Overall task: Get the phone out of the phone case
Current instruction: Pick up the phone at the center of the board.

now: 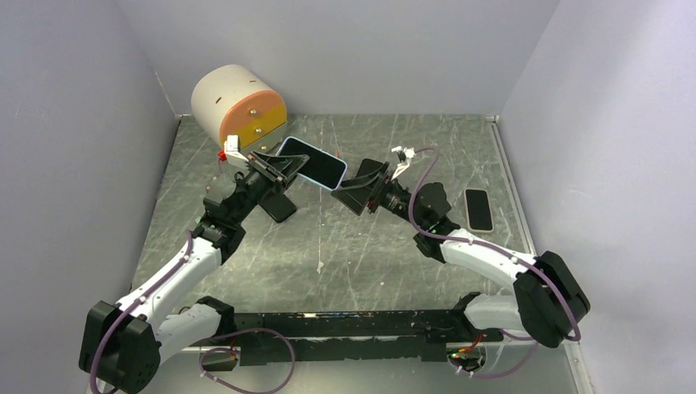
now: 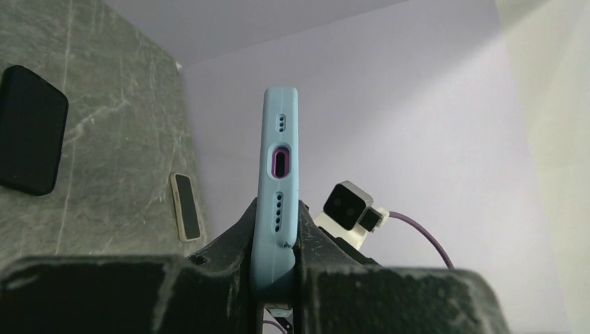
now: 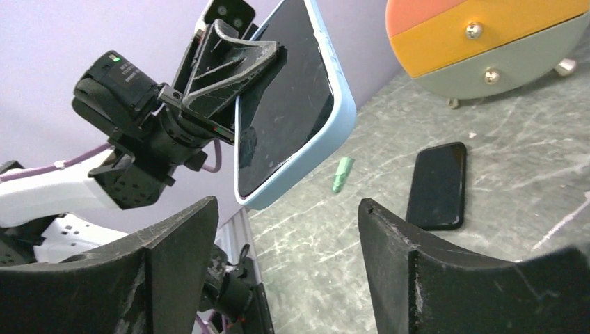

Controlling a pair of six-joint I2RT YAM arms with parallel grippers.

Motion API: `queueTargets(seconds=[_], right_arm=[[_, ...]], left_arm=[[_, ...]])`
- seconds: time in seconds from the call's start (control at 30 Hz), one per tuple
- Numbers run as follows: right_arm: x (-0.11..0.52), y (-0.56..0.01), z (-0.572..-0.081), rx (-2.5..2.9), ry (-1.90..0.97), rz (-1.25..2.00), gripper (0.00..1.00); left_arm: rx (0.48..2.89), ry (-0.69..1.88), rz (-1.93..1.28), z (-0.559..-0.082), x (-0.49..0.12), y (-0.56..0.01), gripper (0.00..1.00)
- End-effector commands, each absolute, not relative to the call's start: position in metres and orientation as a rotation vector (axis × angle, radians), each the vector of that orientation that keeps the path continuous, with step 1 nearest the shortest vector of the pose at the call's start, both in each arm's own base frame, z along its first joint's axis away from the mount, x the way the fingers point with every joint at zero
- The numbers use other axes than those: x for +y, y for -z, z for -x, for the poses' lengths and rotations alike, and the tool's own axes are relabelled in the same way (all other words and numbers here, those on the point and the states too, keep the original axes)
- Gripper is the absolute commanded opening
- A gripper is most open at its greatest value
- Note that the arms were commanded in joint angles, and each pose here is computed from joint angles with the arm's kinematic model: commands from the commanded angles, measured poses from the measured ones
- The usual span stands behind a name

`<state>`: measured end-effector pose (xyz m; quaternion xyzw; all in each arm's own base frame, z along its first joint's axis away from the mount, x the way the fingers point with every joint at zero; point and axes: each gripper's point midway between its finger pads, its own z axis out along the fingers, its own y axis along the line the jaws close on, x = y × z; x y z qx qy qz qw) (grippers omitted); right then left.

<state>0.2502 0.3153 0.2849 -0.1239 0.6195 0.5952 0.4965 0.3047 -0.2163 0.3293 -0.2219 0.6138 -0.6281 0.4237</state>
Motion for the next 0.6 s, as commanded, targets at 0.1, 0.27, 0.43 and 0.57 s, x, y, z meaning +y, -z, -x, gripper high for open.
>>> queueTargets(seconds=[0.1, 0.27, 0.43, 0.57], right_arm=[[0.32, -0.337, -0.238, 1.291, -1.562, 0.389, 0.67], [0.322, -0.344, -0.236, 1.241, -1.594, 0.419, 0.57], [0.319, -0.347, -0.237, 1.2, -1.602, 0.44, 0.35], [0.313, -0.345, -0.24, 1.167, -1.581, 0.471, 0.2]], left_arm=[[1.342, 1.696, 0.451, -0.29, -0.214, -0.396, 0.03], [1.352, 1.704, 0.446, -0.289, -0.215, -0.394, 0.02], [1.361, 1.711, 0.46, -0.288, -0.215, -0.393, 0.03], [1.369, 1.728, 0.496, -0.288, -0.214, -0.387, 0.03]])
